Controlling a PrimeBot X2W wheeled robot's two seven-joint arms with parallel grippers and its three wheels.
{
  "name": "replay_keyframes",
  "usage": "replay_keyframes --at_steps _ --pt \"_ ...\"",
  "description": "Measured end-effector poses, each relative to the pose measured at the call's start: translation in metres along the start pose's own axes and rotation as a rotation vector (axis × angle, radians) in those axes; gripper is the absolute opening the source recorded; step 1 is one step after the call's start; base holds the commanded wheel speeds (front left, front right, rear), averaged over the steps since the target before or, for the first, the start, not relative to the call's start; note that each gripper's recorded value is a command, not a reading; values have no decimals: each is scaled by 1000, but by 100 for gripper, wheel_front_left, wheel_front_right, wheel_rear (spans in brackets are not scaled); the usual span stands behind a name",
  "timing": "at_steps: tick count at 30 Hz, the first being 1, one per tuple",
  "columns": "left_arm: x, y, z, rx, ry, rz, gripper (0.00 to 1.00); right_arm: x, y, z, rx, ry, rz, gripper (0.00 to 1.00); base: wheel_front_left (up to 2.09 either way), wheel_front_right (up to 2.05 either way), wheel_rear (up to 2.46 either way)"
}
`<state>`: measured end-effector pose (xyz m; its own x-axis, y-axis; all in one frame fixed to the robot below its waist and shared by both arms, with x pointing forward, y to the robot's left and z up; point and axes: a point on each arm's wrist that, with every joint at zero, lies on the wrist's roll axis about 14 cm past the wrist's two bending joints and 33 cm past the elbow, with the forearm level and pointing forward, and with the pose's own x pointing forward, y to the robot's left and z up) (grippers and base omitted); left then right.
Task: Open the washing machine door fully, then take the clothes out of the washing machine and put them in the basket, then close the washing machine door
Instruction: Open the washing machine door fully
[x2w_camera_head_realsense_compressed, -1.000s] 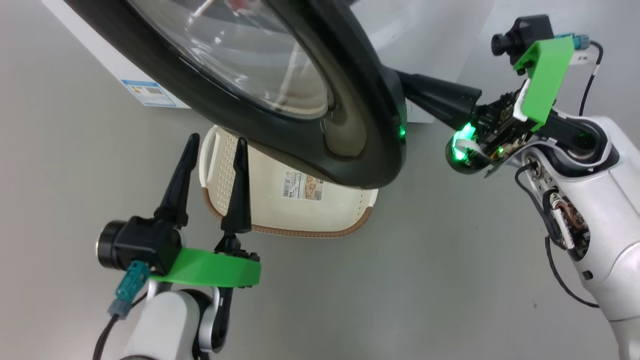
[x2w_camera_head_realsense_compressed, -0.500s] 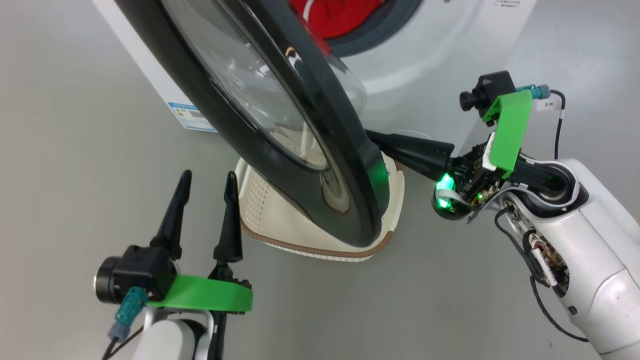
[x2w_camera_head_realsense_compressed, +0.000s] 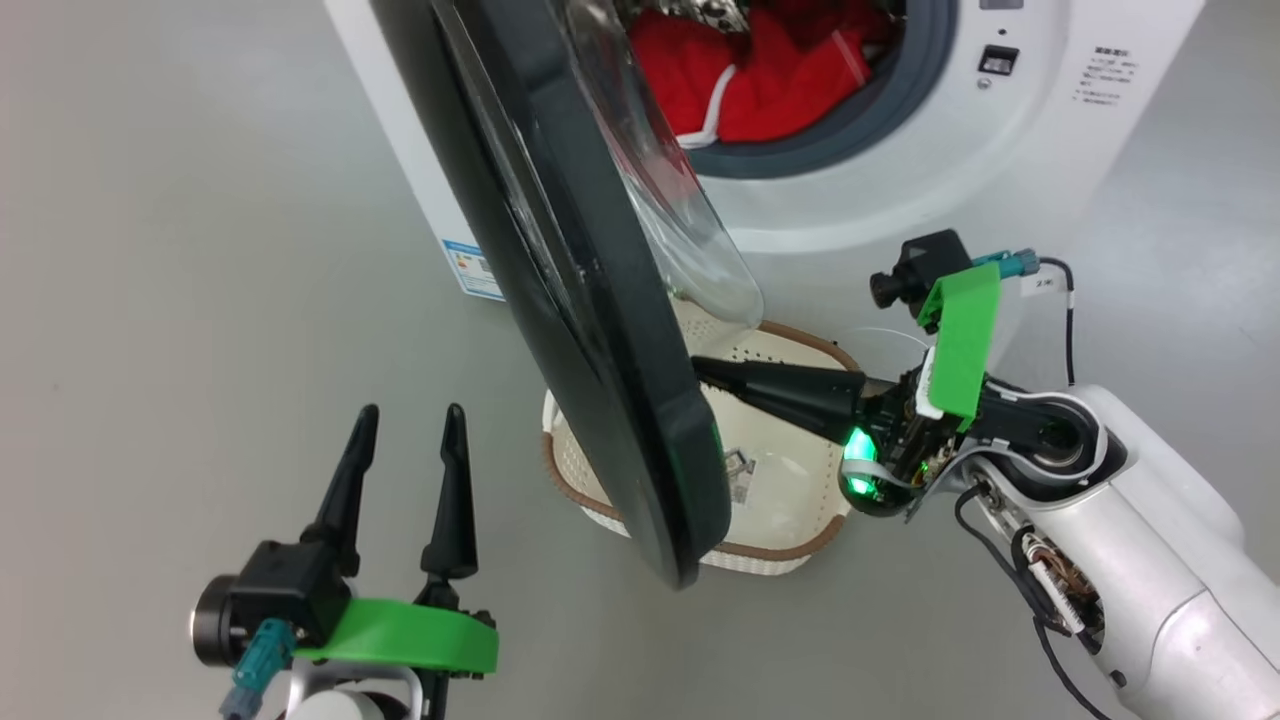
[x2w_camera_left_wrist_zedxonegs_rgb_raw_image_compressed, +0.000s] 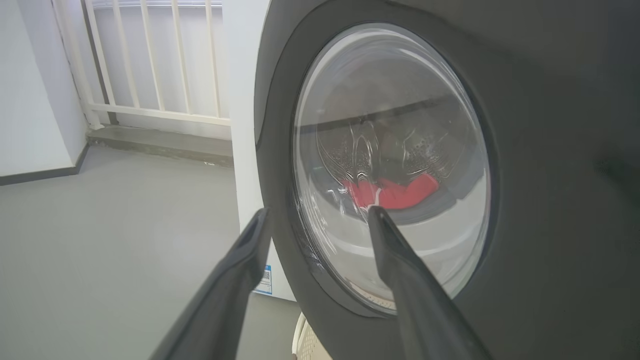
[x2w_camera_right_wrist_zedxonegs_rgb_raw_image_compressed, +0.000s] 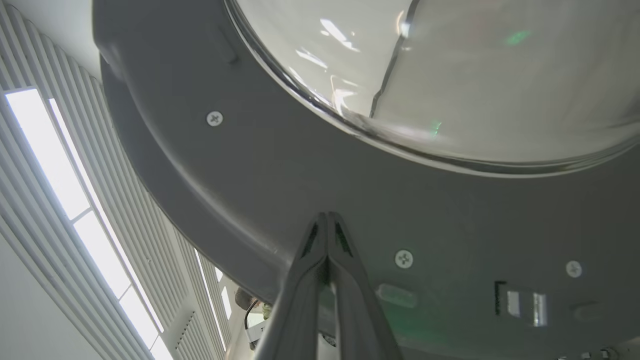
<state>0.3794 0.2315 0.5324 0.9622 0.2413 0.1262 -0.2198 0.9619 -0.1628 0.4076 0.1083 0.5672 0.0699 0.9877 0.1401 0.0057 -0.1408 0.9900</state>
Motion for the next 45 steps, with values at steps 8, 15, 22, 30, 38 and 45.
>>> replay_keyframes --at_steps 8,15,22,30,38,45 --pt "-21 24 10 5 -16 67 100 23 -8 -29 10 96 -33 0 0 0 0" --pt "-37 44 16 6 -27 126 100 43 -12 -50 16 182 -51 0 0 0 0" --pt "-49 59 23 9 -42 171 100 61 -16 -65 29 240 -59 0 0 0 0" --pt "-65 74 26 10 -46 222 100 75 -20 -83 35 304 -75 0 0 0 0" --pt "-67 77 27 8 -51 230 100 76 -22 -87 40 314 -83 0 0 0 0" --pt "-72 76 24 1 -43 227 100 72 -25 -85 -15 295 -127 0 0 0 0"
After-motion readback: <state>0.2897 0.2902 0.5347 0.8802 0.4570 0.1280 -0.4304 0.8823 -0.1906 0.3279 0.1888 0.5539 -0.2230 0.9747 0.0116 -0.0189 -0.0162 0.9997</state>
